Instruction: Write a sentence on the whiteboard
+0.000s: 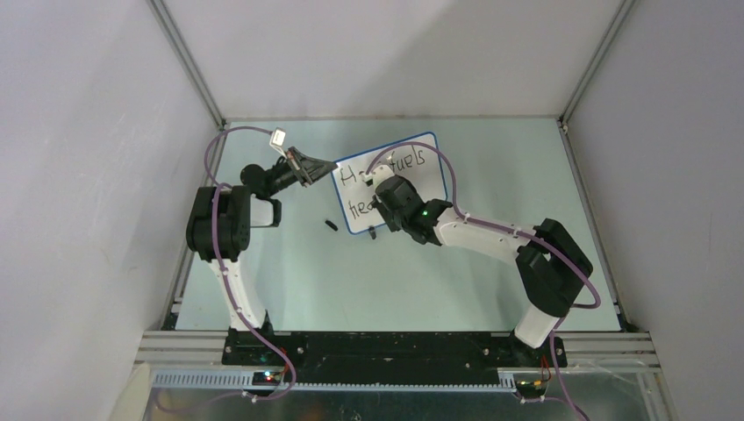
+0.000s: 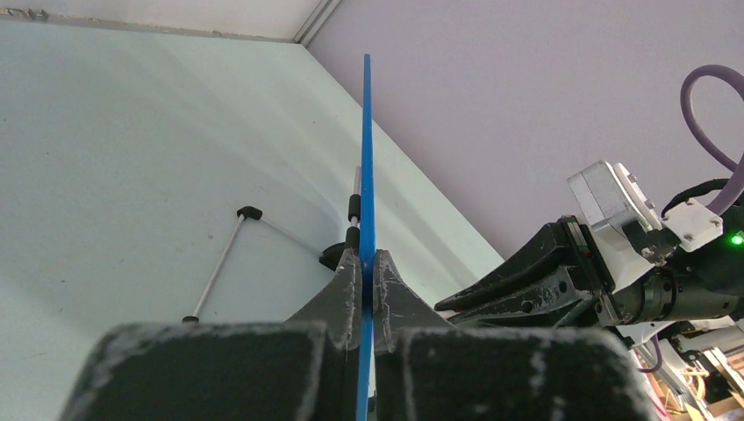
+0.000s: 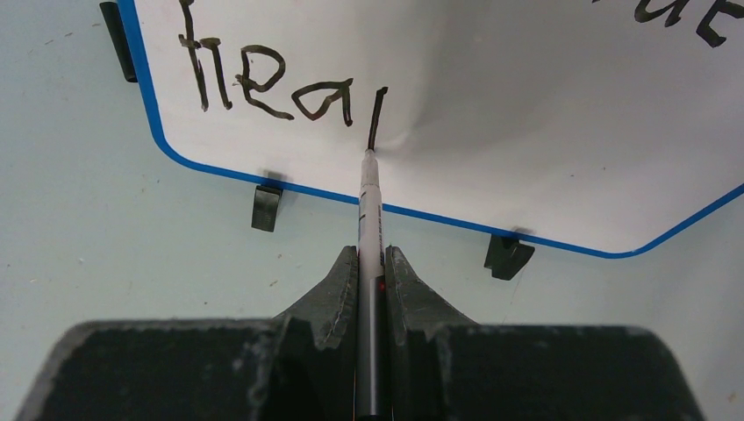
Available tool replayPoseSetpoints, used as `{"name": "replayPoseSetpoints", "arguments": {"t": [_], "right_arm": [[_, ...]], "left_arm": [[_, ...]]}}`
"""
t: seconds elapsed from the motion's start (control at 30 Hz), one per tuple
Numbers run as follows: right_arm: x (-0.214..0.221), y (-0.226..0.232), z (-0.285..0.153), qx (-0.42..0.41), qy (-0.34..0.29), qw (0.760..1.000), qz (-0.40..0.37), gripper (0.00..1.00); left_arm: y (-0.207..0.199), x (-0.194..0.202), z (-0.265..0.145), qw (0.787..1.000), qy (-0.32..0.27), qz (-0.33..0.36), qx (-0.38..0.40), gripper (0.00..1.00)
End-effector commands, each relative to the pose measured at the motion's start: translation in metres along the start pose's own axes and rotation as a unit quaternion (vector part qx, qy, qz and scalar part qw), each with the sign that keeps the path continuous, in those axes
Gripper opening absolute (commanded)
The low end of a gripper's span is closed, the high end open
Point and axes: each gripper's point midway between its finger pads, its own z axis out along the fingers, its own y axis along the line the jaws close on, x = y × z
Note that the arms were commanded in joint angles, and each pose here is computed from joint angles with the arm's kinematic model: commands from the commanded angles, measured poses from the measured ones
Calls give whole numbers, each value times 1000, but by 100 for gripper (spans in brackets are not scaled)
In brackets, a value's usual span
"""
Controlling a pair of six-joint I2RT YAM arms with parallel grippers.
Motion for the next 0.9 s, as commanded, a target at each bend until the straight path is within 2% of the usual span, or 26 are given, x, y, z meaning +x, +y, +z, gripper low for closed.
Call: {"name": "replayPoseSetpoints", "arguments": {"t": [0.0, 0.43, 0.87], "right_arm": [[-25, -7, -3, 7, -37, 999, 15, 0], [-46, -6, -1, 4, -49, 999, 21, 0], [-45, -24, -1, 20, -44, 998, 30, 0]], "left_arm": [[-13, 1, 5, 999, 11, 28, 27, 0], [-12, 1, 5, 999, 12, 27, 27, 0], [-13, 1, 5, 999, 12, 27, 27, 0]]}}
